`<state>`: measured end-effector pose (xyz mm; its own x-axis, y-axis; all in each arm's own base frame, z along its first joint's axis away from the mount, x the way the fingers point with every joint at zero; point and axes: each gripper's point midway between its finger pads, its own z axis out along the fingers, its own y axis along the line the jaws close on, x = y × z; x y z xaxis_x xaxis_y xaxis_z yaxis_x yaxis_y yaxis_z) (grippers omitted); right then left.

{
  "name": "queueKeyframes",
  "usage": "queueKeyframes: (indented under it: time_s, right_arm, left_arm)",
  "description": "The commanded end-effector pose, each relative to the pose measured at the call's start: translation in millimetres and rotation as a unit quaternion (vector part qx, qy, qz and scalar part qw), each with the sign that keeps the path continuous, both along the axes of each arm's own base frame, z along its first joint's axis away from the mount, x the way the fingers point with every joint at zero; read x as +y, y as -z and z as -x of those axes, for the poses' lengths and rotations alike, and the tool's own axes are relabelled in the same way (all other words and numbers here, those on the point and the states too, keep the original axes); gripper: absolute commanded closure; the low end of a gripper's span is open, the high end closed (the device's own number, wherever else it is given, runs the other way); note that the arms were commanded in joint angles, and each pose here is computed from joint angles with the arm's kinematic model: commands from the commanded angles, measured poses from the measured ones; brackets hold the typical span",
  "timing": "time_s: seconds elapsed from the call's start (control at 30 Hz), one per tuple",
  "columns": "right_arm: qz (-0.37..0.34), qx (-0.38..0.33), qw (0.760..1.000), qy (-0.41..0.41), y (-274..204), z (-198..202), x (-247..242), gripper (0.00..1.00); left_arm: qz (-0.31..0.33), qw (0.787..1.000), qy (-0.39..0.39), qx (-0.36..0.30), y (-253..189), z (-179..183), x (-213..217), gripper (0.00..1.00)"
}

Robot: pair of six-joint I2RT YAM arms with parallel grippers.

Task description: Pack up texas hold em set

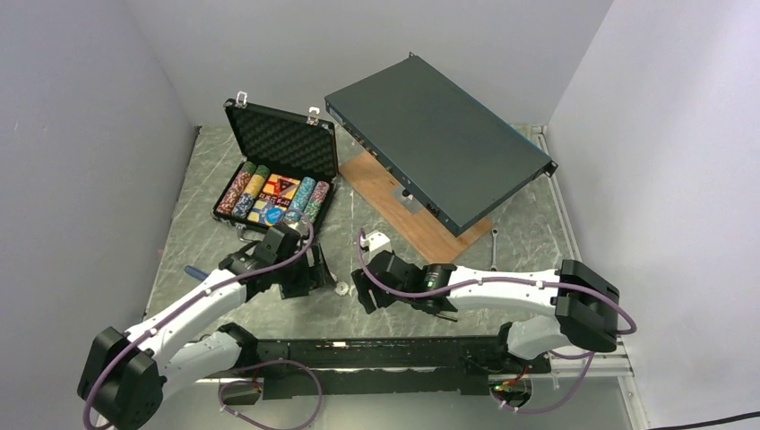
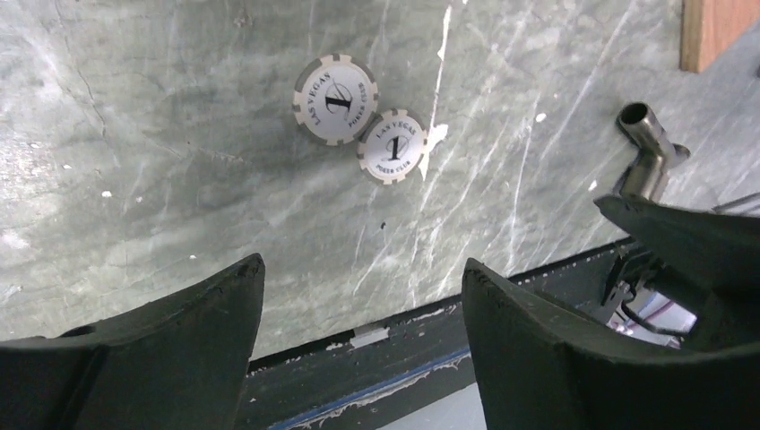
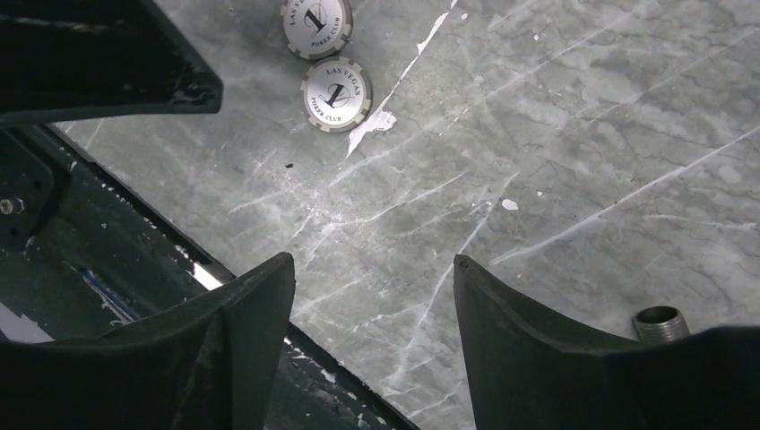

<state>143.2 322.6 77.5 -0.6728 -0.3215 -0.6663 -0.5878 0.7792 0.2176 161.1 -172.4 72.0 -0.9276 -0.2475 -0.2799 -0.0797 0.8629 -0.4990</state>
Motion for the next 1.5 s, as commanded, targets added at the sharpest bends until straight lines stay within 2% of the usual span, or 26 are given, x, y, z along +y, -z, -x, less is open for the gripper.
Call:
queueKeyframes:
  time_s: [0.0, 0.27, 0.43, 0.67, 0.87, 0.97, 1.1, 1.2, 1.33, 1.47]
  right_arm:
    - [-0.029, -0.02, 0.999, -0.003, -20.0, -4.6, 5.6, 0.34]
    - [-0.041, -0.014, 0.999, 0.01, -20.3, -1.9, -1.5, 0.37]
    - [-0.046, -0.016, 0.999, 0.02, -19.1, 0.4, -13.4, 0.37]
    - [-0.051, -0.019, 0.998, 0.022, -20.7, 2.0, -18.4, 0.37]
    - [-0.049, -0.019, 0.998, 0.016, -18.6, 3.2, -19.7, 0.36]
    - [-0.043, -0.017, 0.999, 0.005, -16.6, 2.7, -13.1, 0.26]
    - [-0.031, -0.011, 0.999, -0.017, -15.4, 1.6, 4.7, 0.14]
    - [-0.016, -0.004, 0.999, -0.028, -10.8, -0.9, 17.9, 0.1]
    - [0.015, 0.003, 0.999, -0.046, -2.9, -6.9, 38.1, 0.1]
    - [0.063, 0.002, 0.996, -0.057, 5.1, -18.8, 57.1, 0.15]
  left_arm:
    - [-0.014, 0.999, -0.038, 0.004, -1.2, -24.2, -6.3, 0.2]
    - [-0.113, 0.986, -0.081, 0.091, 17.3, -42.2, -2.6, 0.23]
    - [-0.132, 0.978, -0.101, 0.125, 25.3, -45.7, -14.9, 0.23]
    - [-0.22, 0.95, -0.138, 0.173, 33.7, -43.8, -9.0, 0.35]
    - [-0.226, 0.948, -0.141, 0.177, 39.7, -43.0, -8.5, 0.41]
    - [-0.221, 0.953, -0.134, 0.158, 32.9, -41.3, -3.2, 0.42]
    - [-0.197, 0.966, -0.121, 0.118, 12.1, -36.5, 15.8, 0.32]
    - [-0.182, 0.972, -0.124, 0.078, -14.7, -33.0, 38.8, 0.17]
    - [-0.166, 0.977, -0.136, -0.007, -63.7, -31.5, 68.8, 0.03]
    - [-0.137, 0.978, -0.14, -0.071, -103.3, -24.8, 83.6, 0.01]
